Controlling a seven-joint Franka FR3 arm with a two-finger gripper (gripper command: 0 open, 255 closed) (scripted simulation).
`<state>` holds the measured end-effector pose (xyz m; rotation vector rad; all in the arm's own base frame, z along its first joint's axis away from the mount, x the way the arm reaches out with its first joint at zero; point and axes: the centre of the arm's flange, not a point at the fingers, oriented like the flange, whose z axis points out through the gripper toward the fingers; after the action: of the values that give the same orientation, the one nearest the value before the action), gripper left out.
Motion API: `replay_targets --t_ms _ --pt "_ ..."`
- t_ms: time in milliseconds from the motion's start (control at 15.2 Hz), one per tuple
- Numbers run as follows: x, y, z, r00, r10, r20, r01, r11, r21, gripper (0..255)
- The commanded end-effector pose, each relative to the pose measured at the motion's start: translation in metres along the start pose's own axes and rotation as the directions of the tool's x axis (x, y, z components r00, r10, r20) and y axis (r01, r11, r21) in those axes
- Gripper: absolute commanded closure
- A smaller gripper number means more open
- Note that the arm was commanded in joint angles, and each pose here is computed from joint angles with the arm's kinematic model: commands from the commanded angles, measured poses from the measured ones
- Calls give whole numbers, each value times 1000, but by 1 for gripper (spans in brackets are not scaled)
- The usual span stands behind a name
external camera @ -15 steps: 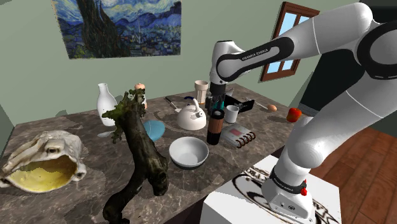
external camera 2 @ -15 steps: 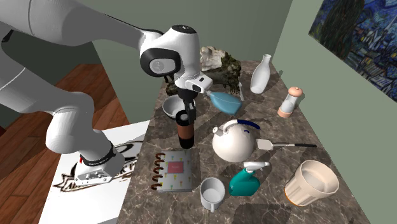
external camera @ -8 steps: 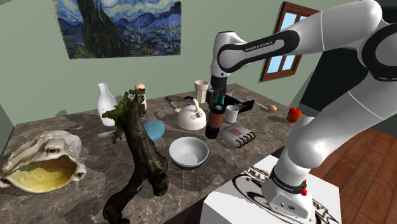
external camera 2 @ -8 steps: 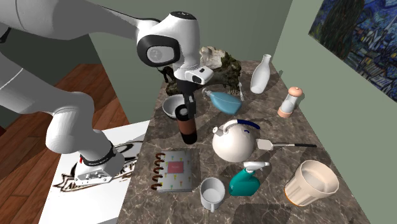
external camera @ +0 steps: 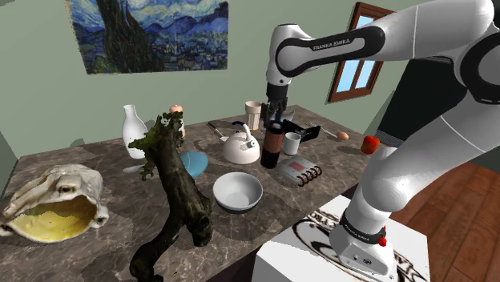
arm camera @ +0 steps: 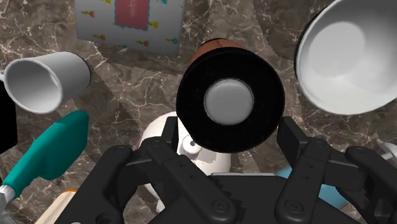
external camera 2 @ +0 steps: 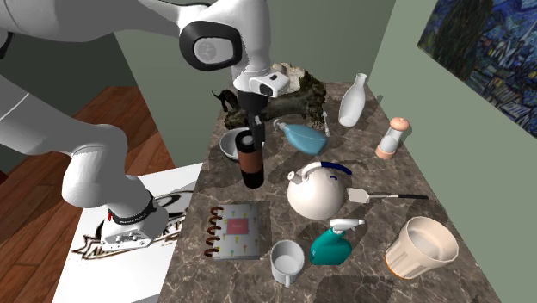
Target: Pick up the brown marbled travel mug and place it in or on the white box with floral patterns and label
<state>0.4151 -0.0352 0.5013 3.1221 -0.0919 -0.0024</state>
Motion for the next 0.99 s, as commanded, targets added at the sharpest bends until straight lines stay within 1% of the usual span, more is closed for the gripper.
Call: replay_targets --t_ms 0,396,924 --pt "-1 1 -11 1000 0 -1 0 1000 0 255" --pt "-1 2 -43 1000 0 -1 0 1000 0 255" --pt "-51 78 -96 1000 0 -1 0 1000 0 255"
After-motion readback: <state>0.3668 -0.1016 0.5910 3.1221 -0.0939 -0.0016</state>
